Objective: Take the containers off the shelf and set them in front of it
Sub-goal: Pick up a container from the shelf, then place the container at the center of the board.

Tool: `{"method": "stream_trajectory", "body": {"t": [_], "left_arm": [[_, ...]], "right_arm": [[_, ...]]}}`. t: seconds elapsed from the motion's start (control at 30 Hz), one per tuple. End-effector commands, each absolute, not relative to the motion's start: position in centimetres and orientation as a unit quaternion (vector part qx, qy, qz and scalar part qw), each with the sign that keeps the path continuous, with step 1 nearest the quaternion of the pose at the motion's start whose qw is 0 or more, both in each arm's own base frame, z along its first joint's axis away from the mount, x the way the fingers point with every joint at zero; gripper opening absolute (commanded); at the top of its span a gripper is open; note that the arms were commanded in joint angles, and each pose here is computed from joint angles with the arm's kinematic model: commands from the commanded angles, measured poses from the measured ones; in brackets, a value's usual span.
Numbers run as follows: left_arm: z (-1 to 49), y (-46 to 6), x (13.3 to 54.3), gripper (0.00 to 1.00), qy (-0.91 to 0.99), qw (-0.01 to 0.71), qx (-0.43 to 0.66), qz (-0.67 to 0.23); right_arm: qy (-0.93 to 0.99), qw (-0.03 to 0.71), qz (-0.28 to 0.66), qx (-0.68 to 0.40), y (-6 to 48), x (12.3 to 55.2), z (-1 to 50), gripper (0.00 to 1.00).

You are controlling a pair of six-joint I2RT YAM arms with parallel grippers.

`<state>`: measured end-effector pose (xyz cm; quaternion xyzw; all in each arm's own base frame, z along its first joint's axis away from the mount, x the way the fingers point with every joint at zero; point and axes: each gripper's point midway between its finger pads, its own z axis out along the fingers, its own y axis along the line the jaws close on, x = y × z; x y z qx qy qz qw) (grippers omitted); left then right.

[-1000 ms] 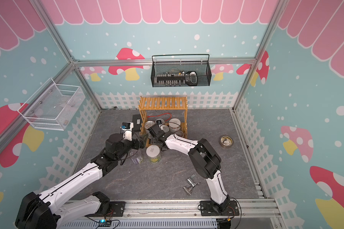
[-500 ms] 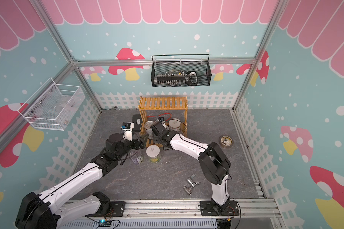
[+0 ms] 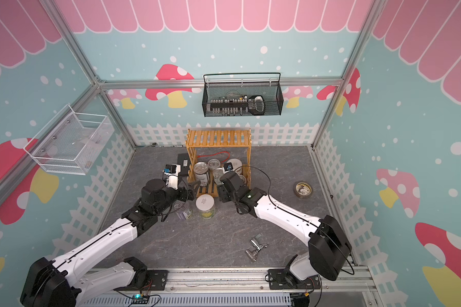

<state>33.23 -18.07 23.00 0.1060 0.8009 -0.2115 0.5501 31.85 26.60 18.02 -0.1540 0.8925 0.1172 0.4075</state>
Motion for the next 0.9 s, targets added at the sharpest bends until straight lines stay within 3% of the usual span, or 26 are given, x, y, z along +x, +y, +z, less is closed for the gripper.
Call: {"method": "stream_trajectory", "body": {"t": [0.0, 0.27, 0.87], "left_arm": [[22.8, -18.3, 33.0, 0.99, 0.804, 0.54, 0.109, -0.223], [22.7, -18.5, 32.9, 0.99, 0.807, 0.535, 0.112, -0.226], [21.9, -18.9, 33.1, 0.99, 0.814, 0.521, 0.121, -0.227]], "right_arm": [[0.89, 0.395, 0.134, -0.184, 26.9, 30.0, 16.0, 0.68], [0.886, 0.392, 0.146, -0.199, 27.6, 28.9, 11.3, 0.68], [0.904, 0.355, 0.116, -0.209, 28.4, 29.7, 6.5, 0.7]]}}
